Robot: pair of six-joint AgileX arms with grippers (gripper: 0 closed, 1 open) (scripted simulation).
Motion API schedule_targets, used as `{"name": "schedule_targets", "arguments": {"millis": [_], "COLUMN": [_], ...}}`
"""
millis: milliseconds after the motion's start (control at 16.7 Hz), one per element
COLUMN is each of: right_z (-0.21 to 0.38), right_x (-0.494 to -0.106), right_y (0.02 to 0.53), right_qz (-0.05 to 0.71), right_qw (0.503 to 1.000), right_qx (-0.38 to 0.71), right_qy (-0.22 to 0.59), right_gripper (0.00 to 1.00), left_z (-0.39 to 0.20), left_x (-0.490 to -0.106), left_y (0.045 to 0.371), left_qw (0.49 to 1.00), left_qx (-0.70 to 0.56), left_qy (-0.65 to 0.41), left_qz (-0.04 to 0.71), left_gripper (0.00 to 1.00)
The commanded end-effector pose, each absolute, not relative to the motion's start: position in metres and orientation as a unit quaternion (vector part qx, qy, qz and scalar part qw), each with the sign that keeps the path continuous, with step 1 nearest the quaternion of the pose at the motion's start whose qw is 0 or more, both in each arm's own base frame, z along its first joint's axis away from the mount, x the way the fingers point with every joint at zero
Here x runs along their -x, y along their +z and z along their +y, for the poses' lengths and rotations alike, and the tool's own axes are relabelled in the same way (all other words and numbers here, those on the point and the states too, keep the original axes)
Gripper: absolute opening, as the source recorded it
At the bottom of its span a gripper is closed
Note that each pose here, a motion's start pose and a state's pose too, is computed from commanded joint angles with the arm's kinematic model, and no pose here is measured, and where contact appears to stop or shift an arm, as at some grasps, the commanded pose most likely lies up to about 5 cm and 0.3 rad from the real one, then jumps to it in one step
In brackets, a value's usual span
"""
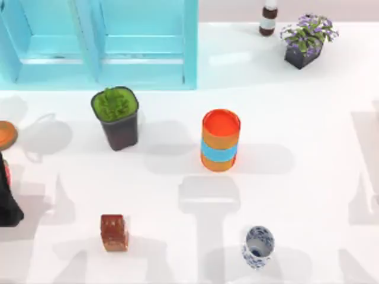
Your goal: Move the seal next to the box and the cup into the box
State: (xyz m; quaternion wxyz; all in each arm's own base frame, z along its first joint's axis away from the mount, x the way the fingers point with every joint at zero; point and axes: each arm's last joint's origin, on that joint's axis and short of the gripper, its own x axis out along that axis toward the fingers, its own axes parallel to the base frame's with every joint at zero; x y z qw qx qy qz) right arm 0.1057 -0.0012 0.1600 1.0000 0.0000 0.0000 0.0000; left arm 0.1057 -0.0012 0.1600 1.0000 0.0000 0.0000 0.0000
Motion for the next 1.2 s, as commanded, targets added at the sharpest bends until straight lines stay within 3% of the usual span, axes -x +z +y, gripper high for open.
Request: {"name": "schedule_targets", "arguments": {"millis": [300, 540, 840, 1200], "right_z": [0.002, 0.012, 0.043, 0.133], "right_x": [-0.106, -0.110, -0.143, -0.221], "right_y": [0.172, 0.212, 0.281, 0.339], "right_qz": [0.012, 0.074, 0.222, 0.444], "right_qw": [1.000, 0.994, 0.961, 0.872], "right_qx": [-0.010, -0.045, -0.098, -0.124], "right_qy": [0.016, 0.066, 0.135, 0.164], "right_gripper": [1.00, 1.00, 1.00, 1.00], "left_z": [-0.001, -0.001, -0.001, -0.001], "left_x": [-0.106, -0.106, -0.106, -0.106], "left_y": [0.160, 0.160, 0.160, 0.160], "left_qw": [1.000, 1.000, 1.000, 1.000], "left_qx": [0.000, 0.000, 0.000, 0.000], "left_qy": [0.000, 0.000, 0.000, 0.000], "left_qz": [0.000, 0.000, 0.000, 0.000], "left_gripper": [1.00, 1.00, 1.00, 1.00]}}
